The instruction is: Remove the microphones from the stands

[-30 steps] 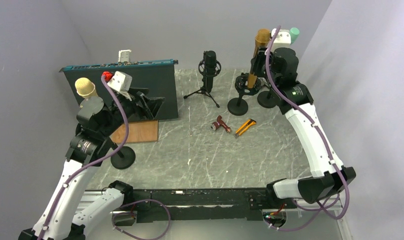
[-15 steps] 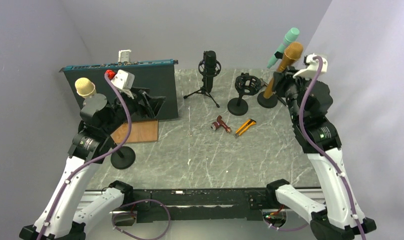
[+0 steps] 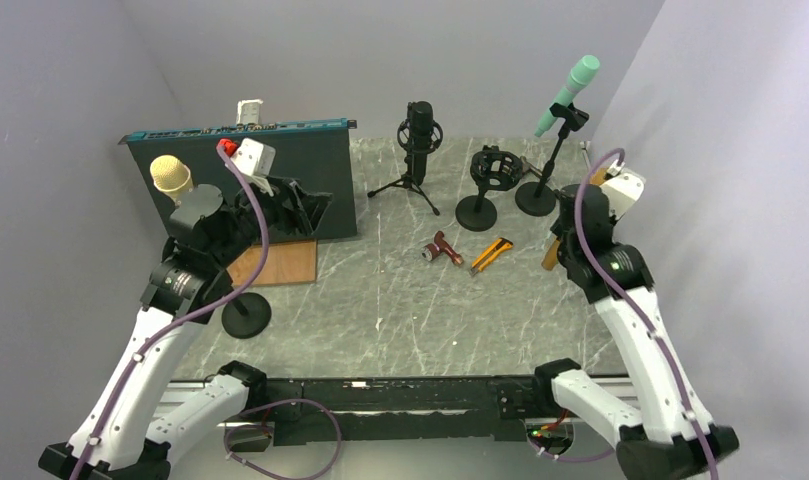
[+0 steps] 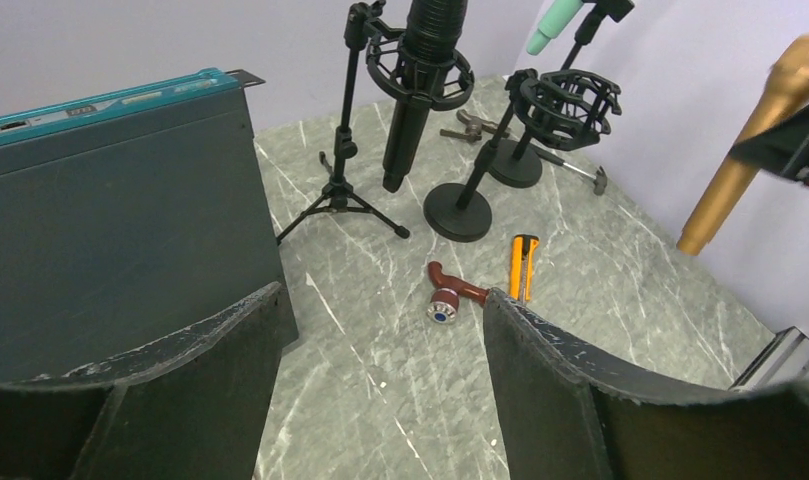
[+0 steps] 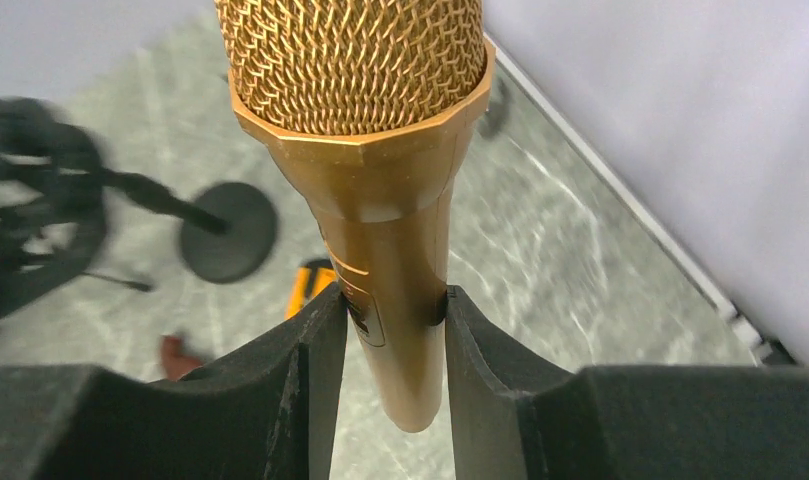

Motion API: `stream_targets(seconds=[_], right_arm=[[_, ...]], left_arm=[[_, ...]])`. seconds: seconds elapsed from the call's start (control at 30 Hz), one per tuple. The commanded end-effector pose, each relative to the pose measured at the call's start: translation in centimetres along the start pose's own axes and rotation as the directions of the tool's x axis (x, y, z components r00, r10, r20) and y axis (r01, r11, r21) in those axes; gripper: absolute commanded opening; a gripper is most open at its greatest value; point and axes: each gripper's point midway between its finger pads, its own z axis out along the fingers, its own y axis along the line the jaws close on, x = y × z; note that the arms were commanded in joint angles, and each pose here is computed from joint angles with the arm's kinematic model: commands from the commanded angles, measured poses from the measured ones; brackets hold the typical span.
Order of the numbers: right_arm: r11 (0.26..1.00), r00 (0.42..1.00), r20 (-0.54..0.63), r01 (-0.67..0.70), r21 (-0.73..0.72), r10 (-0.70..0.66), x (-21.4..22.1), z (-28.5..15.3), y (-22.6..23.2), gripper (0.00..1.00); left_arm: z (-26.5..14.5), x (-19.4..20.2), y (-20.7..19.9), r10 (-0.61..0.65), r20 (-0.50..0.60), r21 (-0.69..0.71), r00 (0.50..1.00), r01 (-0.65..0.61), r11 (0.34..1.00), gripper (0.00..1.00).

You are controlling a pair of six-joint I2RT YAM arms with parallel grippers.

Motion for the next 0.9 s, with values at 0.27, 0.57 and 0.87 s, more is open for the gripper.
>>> stream_targets(seconds=[0.27, 0.57, 0.87], right_arm=[[0.903, 0.837, -0.352, -0.341, 0.262, 0.419, 13.1, 5.5, -3.3, 0.00], [0.714, 0.674, -0.279, -0.540, 0.446, 0.684, 17.3, 6.6, -9.4, 0.00], [0.567, 0.513, -0.277, -0.587, 0.578, 0.813, 22.1, 7.5, -12.7, 0.00]], left_arm=[[0.5, -0.7, 0.4, -0.001, -0.019, -0.032, 1.000, 0.000, 0.999, 0.71], [0.6, -0.7, 0.3, -0.002, -0.026, -0.023, 1.000, 0.002, 1.000, 0.70], [0.6, -0.7, 0.2, -0.007, -0.025, -0.019, 1.000, 0.006, 1.000, 0.70]])
